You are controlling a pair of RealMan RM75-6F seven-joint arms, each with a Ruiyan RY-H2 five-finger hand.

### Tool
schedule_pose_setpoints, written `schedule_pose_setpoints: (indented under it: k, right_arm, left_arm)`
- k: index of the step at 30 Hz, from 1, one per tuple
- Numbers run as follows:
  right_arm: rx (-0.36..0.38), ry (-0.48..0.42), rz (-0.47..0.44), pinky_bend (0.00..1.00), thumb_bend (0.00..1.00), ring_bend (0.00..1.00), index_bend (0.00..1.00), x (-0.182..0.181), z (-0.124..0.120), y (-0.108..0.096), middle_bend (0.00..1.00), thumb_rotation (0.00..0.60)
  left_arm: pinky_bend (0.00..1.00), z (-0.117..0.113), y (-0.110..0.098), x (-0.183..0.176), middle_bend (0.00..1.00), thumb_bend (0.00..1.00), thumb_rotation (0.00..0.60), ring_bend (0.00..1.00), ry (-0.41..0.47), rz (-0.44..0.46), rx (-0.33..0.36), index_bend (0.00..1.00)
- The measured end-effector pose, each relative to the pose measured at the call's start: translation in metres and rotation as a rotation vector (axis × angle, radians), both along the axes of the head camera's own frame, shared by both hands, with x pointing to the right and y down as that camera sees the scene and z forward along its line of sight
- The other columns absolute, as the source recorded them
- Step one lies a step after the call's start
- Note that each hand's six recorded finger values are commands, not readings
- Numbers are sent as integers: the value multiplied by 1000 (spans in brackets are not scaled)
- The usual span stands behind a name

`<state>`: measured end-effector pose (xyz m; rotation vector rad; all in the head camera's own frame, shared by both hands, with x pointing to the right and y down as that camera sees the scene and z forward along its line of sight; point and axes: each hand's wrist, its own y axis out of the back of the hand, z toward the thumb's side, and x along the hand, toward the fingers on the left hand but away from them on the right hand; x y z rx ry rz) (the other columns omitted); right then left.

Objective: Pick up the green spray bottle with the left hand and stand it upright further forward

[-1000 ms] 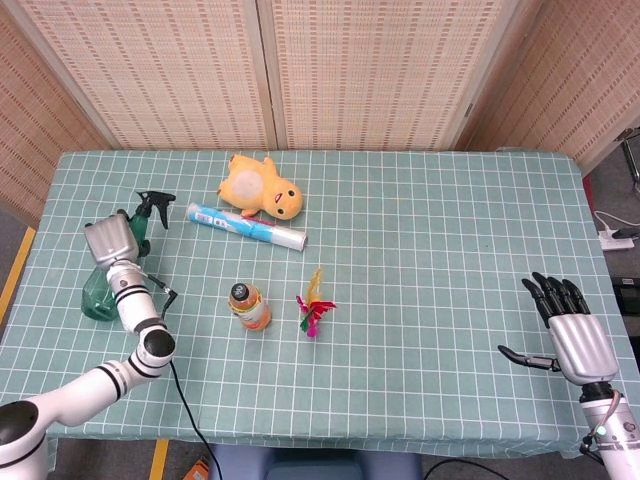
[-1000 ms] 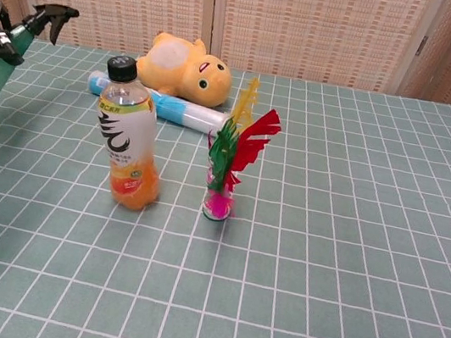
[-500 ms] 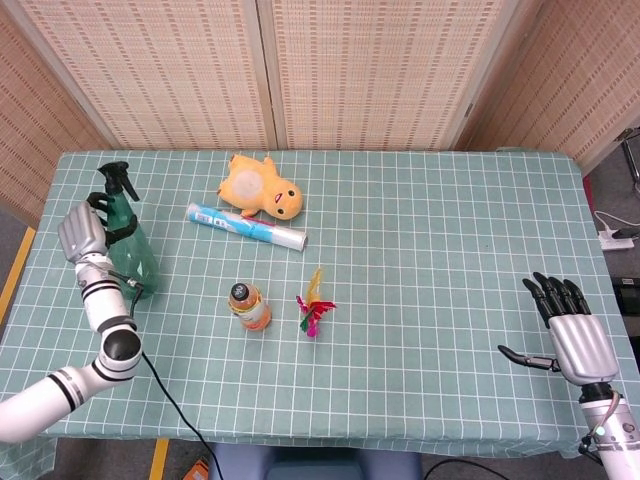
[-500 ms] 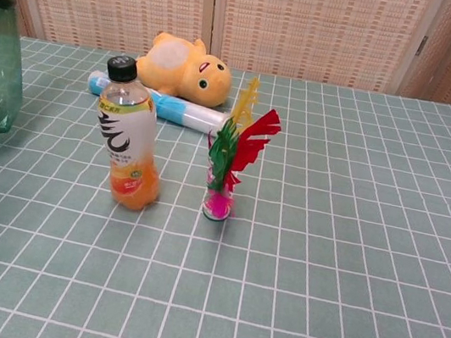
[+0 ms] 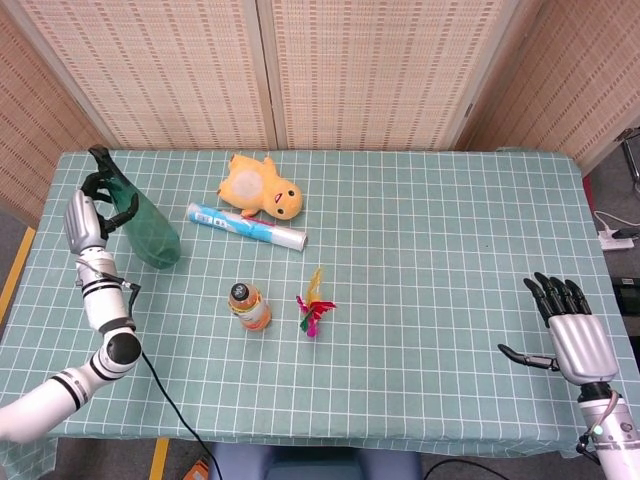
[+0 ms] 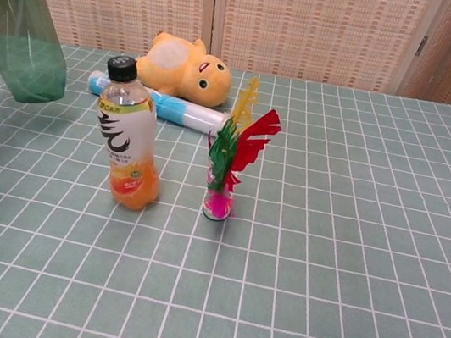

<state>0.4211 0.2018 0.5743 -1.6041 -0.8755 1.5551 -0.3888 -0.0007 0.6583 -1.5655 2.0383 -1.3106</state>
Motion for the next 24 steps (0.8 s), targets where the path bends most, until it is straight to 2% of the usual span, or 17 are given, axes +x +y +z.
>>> schedule_pose_setpoints:
  k: [8, 18, 24]
  right_arm:
    - [-21, 13, 6, 0, 0, 0, 33, 0, 1, 0, 22, 402]
    - [-41, 24, 2, 0, 0, 0, 42, -2, 2, -1, 22, 404]
    - [-43, 33, 3, 0, 0, 0, 42, -3, 3, -1, 22, 405]
  left_arm:
    - [207, 16, -8, 1, 624, 303, 600, 411, 49, -5, 115, 314]
    - [196, 45, -6, -7, 611, 296, 600, 393, 84, -28, 126, 293]
    - [187, 49, -11, 2, 610, 288, 600, 383, 103, 9, 150, 281]
